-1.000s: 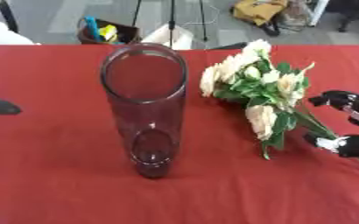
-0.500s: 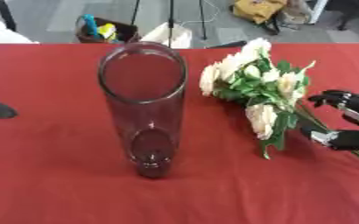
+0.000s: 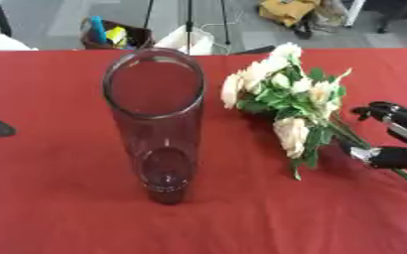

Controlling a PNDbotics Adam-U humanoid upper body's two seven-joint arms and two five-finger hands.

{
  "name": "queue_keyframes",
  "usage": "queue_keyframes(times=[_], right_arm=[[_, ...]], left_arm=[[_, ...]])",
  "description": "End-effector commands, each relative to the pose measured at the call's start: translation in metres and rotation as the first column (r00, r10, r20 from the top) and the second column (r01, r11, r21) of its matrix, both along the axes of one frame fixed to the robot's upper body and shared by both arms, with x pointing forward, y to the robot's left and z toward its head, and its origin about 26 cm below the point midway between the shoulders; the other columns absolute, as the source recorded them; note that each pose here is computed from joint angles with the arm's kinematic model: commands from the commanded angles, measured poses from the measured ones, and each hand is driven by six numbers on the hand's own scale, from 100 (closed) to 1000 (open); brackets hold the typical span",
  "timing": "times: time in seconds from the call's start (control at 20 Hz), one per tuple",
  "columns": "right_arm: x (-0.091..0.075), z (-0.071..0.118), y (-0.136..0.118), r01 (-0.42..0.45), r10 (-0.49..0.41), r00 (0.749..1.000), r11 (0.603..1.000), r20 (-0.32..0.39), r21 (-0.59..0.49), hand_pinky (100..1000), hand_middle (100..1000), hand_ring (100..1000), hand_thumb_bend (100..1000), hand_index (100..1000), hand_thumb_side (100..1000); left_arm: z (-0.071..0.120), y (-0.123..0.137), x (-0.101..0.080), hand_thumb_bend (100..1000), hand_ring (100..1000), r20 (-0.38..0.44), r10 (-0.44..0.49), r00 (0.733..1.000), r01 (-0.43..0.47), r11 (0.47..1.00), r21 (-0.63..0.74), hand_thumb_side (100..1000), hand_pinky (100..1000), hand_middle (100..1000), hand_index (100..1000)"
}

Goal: Arrange flowers into the vase.

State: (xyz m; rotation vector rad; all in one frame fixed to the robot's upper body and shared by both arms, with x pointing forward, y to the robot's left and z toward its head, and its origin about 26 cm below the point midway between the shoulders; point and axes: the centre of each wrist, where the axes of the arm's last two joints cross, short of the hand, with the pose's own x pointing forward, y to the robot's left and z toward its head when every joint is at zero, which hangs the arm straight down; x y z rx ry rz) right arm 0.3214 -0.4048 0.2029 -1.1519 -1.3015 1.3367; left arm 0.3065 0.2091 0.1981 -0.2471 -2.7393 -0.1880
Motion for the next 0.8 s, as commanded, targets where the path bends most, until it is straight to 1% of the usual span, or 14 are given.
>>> queue_keyframes(times=[0.05, 0.3, 0.4, 0.5, 0.6, 0.7, 0.75, 0.8], right_arm=[[-0.0026, 0.0124, 0.0027, -0.021, 0.021, 1.0, 0.999, 0.006, -0.041, 880, 763, 1000, 341, 948, 808], [0.0018, 0.0107, -0.0003, 0.011, -0.011, 0.999, 1.0, 0.031, -0.014, 825, 608, 1000, 351, 881, 791], [0.0032, 0.0099, -0.0003, 0.022, -0.021, 0.998, 1.0, 0.051, -0.008, 800, 562, 998, 346, 852, 786], [0.0035, 0.0107, 0.0009, 0.027, -0.026, 0.996, 1.0, 0.08, -0.015, 767, 525, 966, 329, 829, 786], [0.0039, 0.0116, 0.0014, 0.041, -0.037, 0.993, 0.998, 0.111, -0.037, 743, 514, 951, 306, 820, 785], [0.0044, 0.0079, -0.0002, 0.06, -0.053, 0.991, 0.996, 0.122, -0.06, 741, 522, 955, 298, 825, 782], [0.0044, 0.0055, -0.0012, 0.069, -0.06, 0.991, 0.995, 0.123, -0.067, 742, 527, 958, 302, 830, 766], [0.0043, 0.003, -0.0025, 0.077, -0.068, 0.99, 0.994, 0.121, -0.072, 742, 532, 959, 295, 835, 783]], left_arm=[[0.0046, -0.0031, -0.0027, 100, 501, 0.02, -0.013, 1.0, 0.013, 1.0, 0.008, 990, 519, 710, 776], [0.0046, -0.0042, -0.0028, 100, 500, 0.018, -0.018, 1.0, 0.018, 1.0, 0.011, 990, 519, 707, 776], [0.0046, -0.0044, -0.0028, 100, 500, 0.018, -0.018, 1.0, 0.018, 1.0, 0.012, 991, 519, 707, 775], [0.0046, -0.0045, -0.0028, 100, 499, 0.017, -0.018, 1.0, 0.018, 1.0, 0.014, 992, 519, 706, 775], [0.0048, -0.0052, -0.0028, 100, 499, 0.016, -0.021, 1.0, 0.02, 1.0, 0.017, 993, 519, 706, 775], [0.005, -0.0058, -0.0028, 100, 499, 0.017, -0.023, 1.0, 0.023, 1.0, 0.02, 992, 519, 705, 775], [0.0051, -0.0058, -0.0027, 100, 499, 0.017, -0.023, 1.0, 0.023, 1.0, 0.02, 992, 519, 704, 775], [0.0052, -0.0056, -0.0027, 100, 499, 0.018, -0.022, 1.0, 0.022, 1.0, 0.019, 992, 519, 703, 775]])
